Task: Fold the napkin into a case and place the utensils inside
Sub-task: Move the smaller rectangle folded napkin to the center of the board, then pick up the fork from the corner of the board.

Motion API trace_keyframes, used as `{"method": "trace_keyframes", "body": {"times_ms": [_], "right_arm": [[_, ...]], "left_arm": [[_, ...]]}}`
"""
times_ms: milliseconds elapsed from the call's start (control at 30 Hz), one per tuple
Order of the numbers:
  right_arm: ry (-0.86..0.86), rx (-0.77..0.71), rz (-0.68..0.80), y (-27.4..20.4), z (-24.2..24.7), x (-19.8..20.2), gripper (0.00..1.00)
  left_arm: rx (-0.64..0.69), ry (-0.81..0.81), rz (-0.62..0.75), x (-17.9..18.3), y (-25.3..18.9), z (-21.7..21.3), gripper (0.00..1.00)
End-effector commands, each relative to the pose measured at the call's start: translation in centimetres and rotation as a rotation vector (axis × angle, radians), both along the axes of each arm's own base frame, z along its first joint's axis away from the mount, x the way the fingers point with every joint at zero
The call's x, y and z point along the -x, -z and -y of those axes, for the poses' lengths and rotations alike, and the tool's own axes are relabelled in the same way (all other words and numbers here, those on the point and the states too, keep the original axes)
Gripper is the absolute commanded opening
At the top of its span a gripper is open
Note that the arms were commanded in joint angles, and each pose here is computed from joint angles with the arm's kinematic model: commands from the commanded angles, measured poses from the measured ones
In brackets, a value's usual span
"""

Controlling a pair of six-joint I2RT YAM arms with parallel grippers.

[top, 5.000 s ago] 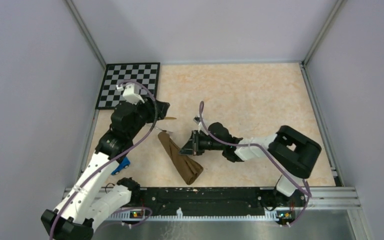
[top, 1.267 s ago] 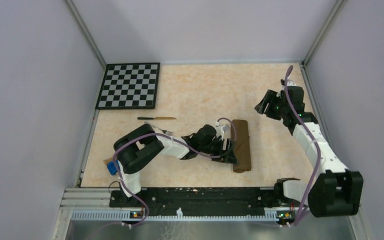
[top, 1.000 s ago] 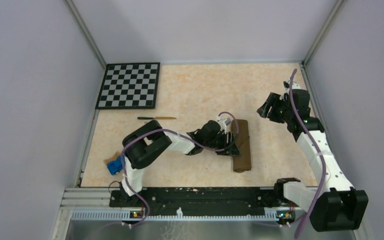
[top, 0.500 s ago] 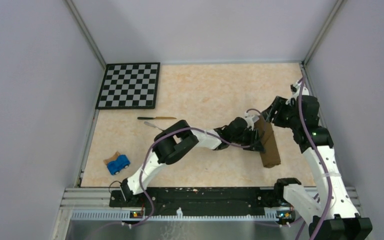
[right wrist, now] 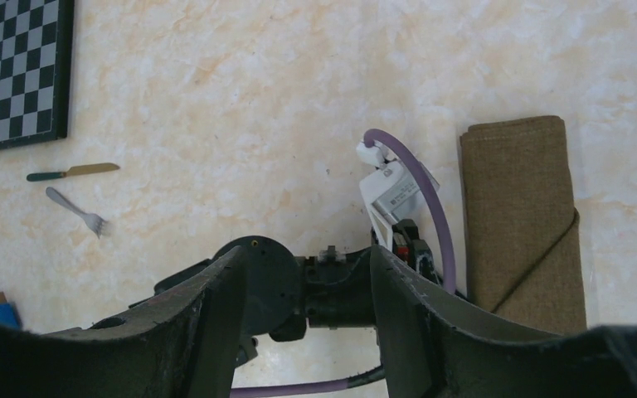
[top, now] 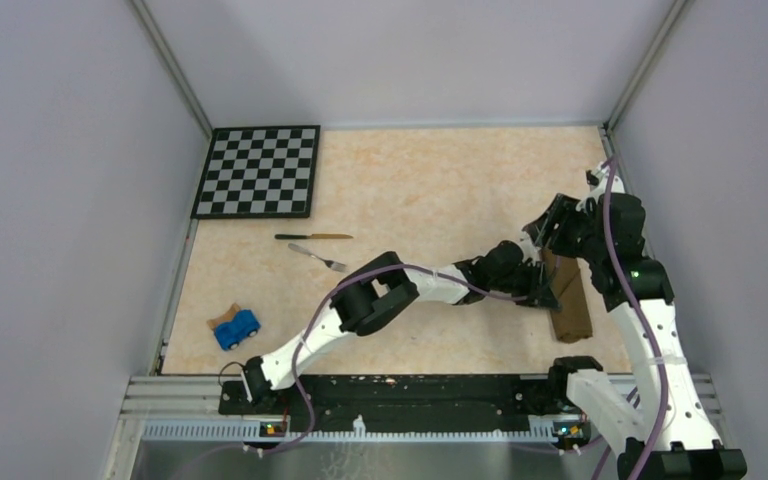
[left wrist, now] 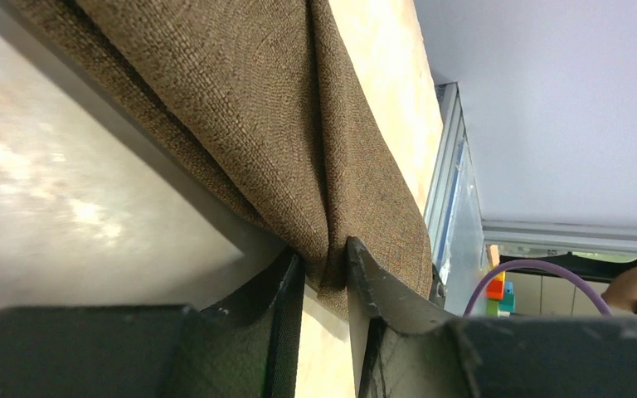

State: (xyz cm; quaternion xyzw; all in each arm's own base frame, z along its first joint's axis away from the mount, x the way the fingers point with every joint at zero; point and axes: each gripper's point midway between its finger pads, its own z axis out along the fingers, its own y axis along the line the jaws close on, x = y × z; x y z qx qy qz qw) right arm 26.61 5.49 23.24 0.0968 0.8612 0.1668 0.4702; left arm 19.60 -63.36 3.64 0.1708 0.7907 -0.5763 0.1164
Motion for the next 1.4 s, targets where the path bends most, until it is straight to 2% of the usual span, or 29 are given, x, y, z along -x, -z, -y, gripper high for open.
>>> {"method": "trace_keyframes", "body": {"times_ms": [0, 67, 200, 400, 433, 467, 500, 633, 733, 800, 867, 967, 1033, 1233, 1367], "right_arm": [[-0.002, -0.003, 0.074, -2.8, 0.0, 0.0, 0.55], [0.0, -0.001, 0.072, -2.7, 0.1, 0.1, 0.55], [-0.005, -0.001, 0.091, -3.5, 0.0, 0.1, 0.55], [-0.026, -0.003, 0.109, -3.8, -0.3, -0.5, 0.55], [-0.032, -0.006, 0.108, -3.6, -0.4, -0.6, 0.55], [-0.039, -0.01, 0.109, -3.4, -0.6, -0.7, 0.55], [-0.045, -0.014, 0.106, -3.1, -0.7, -0.8, 0.55], [-0.071, -0.029, 0.092, -2.2, -1.2, -1.0, 0.55], [-0.096, -0.04, 0.083, -1.8, -1.7, -1.0, 0.55], [-0.111, -0.048, 0.075, -1.6, -2.0, -0.9, 0.55], [-0.122, -0.056, 0.067, -1.4, -2.2, -0.8, 0.55], [-0.132, -0.066, 0.056, -1.0, -2.4, -0.6, 0.55], [-0.132, -0.07, 0.052, -1.0, -2.5, -0.5, 0.55], [-0.135, -0.07, 0.061, -1.5, -2.5, 0.0, 0.55], [-0.134, -0.069, 0.062, -1.4, -2.4, 0.1, 0.55]], "left_arm": [[-0.116, 0.026, -0.034, 2.0, 4.1, 0.3, 0.29], [-0.119, 0.031, -0.016, 1.7, 3.5, 0.2, 0.33], [-0.107, 0.043, 0.048, 1.0, 0.2, -1.9, 0.61], [-0.083, 0.02, 0.225, 0.6, -8.9, -11.3, 0.87], [-0.07, -0.007, 0.25, 0.4, -11.1, -13.6, 0.88], [-0.113, -0.035, 0.239, 0.0, -10.1, -15.8, 0.88], [-0.112, -0.079, 0.247, -0.3, -11.7, -18.3, 0.88], [-0.328, -0.35, 0.104, -3.1, -9.0, -30.1, 0.87], [-0.558, -0.653, 0.089, -7.2, -7.9, -39.8, 0.87], [-0.685, -0.895, 0.031, -9.2, -7.8, -46.4, 0.91], [-0.662, -1.075, -0.091, -10.4, -8.4, -50.3, 0.9], [-0.537, -1.276, -0.27, -12.3, -9.0, -53.4, 0.91], [-0.53, -1.36, -0.365, -13.4, -9.0, -54.8, 0.89], [-0.701, -1.451, -0.723, -13.8, -5.6, -55.9, 0.74], [-0.709, -1.502, -0.823, -14.0, -4.1, -55.9, 0.72]]}}
